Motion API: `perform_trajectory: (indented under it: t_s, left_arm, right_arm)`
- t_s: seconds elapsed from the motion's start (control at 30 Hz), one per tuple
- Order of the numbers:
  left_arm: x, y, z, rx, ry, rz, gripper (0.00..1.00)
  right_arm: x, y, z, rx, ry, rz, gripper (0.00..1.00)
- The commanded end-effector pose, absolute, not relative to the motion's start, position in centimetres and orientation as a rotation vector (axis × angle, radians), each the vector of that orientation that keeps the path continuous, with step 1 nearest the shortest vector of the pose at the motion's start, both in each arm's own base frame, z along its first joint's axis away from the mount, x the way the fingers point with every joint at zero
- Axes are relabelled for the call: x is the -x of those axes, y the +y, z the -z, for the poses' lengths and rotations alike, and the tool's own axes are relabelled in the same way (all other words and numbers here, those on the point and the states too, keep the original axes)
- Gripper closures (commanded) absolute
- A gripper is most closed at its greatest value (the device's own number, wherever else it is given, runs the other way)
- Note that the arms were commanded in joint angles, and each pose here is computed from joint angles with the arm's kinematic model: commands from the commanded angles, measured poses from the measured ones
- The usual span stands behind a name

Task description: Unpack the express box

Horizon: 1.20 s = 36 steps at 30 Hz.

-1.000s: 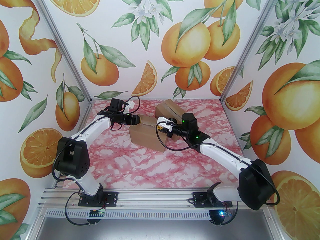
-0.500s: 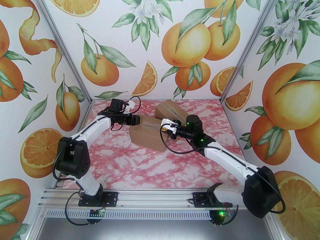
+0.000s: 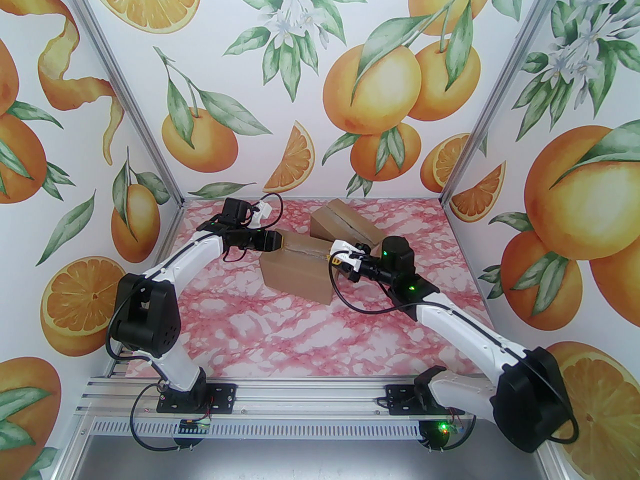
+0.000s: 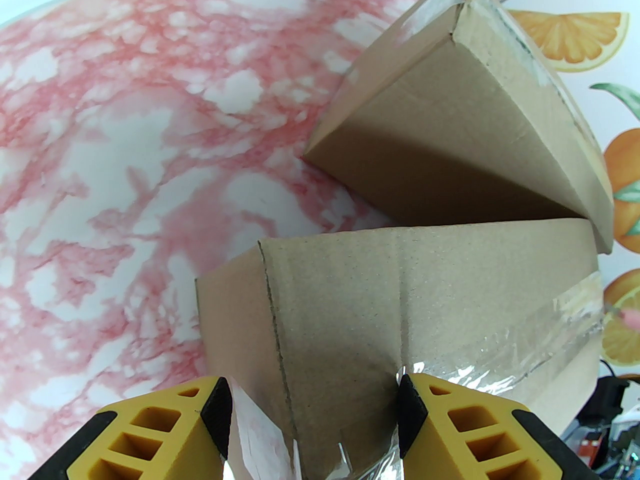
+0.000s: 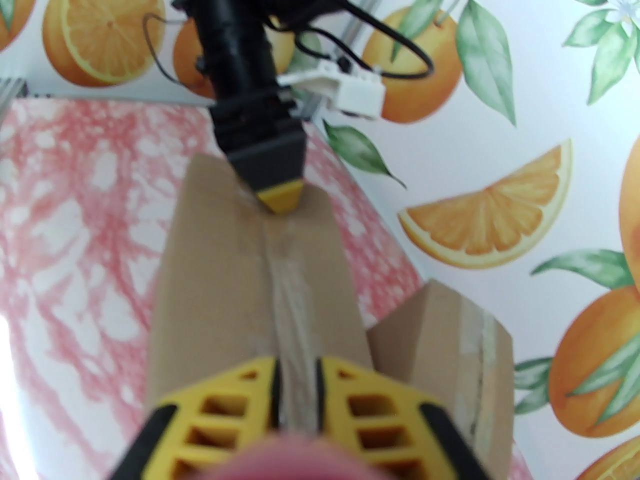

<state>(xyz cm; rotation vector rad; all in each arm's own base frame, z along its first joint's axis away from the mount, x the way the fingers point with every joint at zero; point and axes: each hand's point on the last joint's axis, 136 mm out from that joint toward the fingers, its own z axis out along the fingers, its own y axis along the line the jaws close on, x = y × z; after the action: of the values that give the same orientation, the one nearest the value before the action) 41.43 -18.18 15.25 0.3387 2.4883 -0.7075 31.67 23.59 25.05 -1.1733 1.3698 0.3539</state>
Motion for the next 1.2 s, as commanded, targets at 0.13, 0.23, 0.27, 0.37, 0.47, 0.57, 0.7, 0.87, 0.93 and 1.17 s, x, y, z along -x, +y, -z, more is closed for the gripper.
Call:
perform_trajectory:
  t_s: [0.13,0.23,0.27,0.37,0.47,0.57,0.7,0.87,0.93,1.17]
  left_arm:
    - [-37.8,-13.1,-7.7,-0.224,2.796,0.389,0.42]
    - [-37.8,-12.5,-8.7,-0.203,2.77,0.352,0.42]
    - [-37.7,-12.2,-8.9,-0.19,2.766,0.34,0.42]
    - [-37.6,-11.2,-9.8,-0.154,2.751,0.311,0.42]
    - [-37.1,-10.1,-10.7,-0.091,2.735,0.287,0.41]
    - [-36.2,-8.6,-11.4,-0.017,2.73,0.259,0.42]
    - [-34.6,-6.0,-12.3,0.079,2.729,0.196,0.41]
    - [-33.1,-2.8,-14.3,0.215,2.66,0.143,0.35]
    - [-33.2,-2.2,-15.8,0.22,2.613,0.135,0.32]
    - [-35.0,-3.0,-22.1,0.015,2.466,0.144,0.23]
  right_arm:
    - [-33.1,22.1,-30.4,0.938,1.322,-0.381,1.0]
    - [-33.5,21.7,-31.4,0.867,1.398,-0.422,1.0]
    - [-33.7,21.3,-31.4,0.836,1.437,-0.423,1.0]
    - [-34.0,20.2,-30.9,0.725,1.554,-0.447,1.0]
    - [-34.1,19.6,-30.1,0.609,1.657,-0.509,1.0]
    - [-34.0,19.8,-29.4,0.547,1.728,-0.585,1.0]
    - [-34.8,20.2,-28.6,0.473,1.783,-0.629,1.0]
    - [-35.9,21.9,-28.8,0.353,1.796,-0.711,1.0]
    - [-36.4,22.9,-29.0,0.302,1.791,-0.741,1.0]
    - [-38.6,24.6,-28.9,0.057,1.797,-0.844,1.0]
